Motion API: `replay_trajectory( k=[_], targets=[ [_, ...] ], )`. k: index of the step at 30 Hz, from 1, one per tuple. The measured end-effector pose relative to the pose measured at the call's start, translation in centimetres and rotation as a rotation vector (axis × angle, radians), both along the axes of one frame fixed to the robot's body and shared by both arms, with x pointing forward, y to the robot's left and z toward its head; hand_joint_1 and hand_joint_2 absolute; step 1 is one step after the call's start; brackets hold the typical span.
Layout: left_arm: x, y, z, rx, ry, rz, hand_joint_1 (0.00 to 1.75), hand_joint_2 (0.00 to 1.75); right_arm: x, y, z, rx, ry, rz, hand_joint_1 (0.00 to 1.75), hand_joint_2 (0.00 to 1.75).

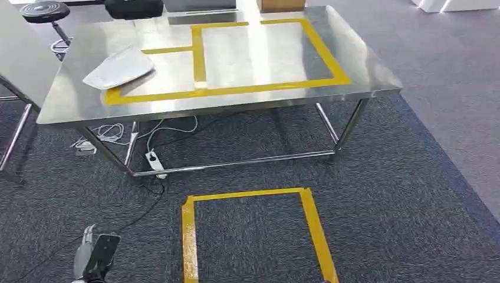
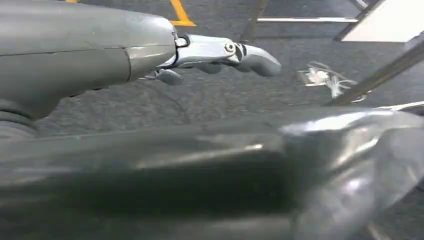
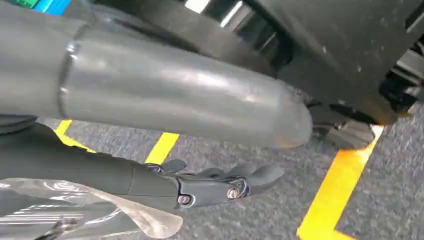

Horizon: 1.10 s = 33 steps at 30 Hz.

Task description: Take the parts from the cabinet and place them on the table.

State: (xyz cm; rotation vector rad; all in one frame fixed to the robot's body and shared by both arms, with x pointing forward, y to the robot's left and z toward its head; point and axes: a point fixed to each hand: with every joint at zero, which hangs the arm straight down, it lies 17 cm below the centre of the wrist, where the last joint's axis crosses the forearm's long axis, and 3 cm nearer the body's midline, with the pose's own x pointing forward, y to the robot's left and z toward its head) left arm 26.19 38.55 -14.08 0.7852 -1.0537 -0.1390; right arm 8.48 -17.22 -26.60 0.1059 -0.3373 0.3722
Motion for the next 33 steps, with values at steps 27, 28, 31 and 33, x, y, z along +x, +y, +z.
replay_trajectory(
  k=[27,28,31,33],
  targets=[
    [-14.8,-9.9,-12.5,-0.244,0.751,-0.12,0.0,0.0,-0.1,-0.9,-0.4,-0.089,0.061,0.208,0.0,0.0],
    [-15.0,-10.3,-12.6,-0.25,0.755,-0.122,0.0,0.0,0.2,-0.9,-0.4,-0.093,0.056,0.215,0.0,0.0],
    [-14.9,-10.3,-12.5,-0.251,0.754,-0.121,0.0,0.0,-0.2,-1.1,-0.5,-0.107,0.064,0.232,0.0,0.0],
    [-14.5,-10.7,-12.4,-0.256,0.747,-0.125,0.0,0.0,-0.4,-1.4,-0.6,-0.116,0.071,0.235,0.0,0.0]
  ],
)
